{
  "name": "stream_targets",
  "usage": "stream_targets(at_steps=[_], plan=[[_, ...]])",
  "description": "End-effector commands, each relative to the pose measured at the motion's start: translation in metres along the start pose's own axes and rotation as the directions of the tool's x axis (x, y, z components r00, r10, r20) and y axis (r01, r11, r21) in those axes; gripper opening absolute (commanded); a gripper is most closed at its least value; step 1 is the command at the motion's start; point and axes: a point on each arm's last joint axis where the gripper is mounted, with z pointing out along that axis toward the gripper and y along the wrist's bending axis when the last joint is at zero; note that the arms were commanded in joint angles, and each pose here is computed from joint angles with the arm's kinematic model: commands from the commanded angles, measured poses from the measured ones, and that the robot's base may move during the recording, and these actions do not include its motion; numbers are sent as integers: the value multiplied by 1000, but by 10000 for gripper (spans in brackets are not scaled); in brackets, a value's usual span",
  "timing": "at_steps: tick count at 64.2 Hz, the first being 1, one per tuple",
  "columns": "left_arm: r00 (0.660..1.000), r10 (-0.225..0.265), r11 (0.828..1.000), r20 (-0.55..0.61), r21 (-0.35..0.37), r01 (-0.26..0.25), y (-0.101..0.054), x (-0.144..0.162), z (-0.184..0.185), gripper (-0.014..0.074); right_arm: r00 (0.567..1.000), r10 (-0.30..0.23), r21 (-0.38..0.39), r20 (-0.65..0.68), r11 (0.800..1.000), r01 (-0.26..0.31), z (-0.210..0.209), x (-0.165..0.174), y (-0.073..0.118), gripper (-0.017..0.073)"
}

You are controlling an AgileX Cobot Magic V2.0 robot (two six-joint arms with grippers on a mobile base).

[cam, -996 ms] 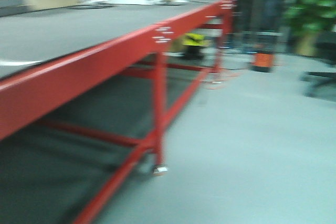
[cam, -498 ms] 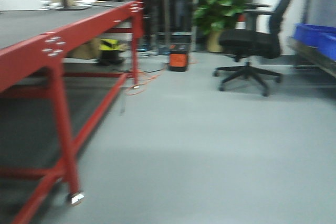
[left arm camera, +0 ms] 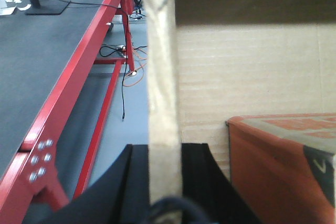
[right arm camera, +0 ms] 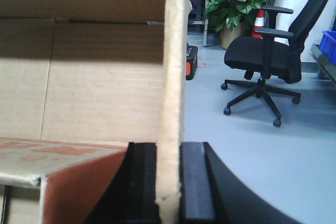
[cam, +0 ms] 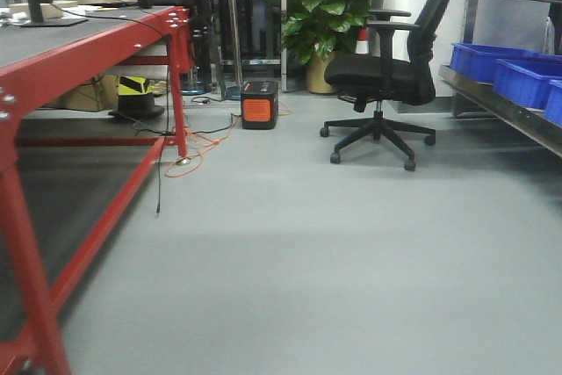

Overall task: Stack two boxes on right shelf middle
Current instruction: 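Drive to the steel shelf with blue bins holding the box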

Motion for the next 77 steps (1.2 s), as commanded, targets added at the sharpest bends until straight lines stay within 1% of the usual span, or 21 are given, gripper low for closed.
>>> stream_targets(at_steps=[1,77], plan=[[999,18,999,49,-42,-16,8,-8,-6,-111,995,-14,-6,100,1000,14,-11,-15,-3,-162],[999,18,999,51,-41,-16,8,-8,-6,-111,995,-14,-6,100,1000,14,-11,-15,-3,-162]])
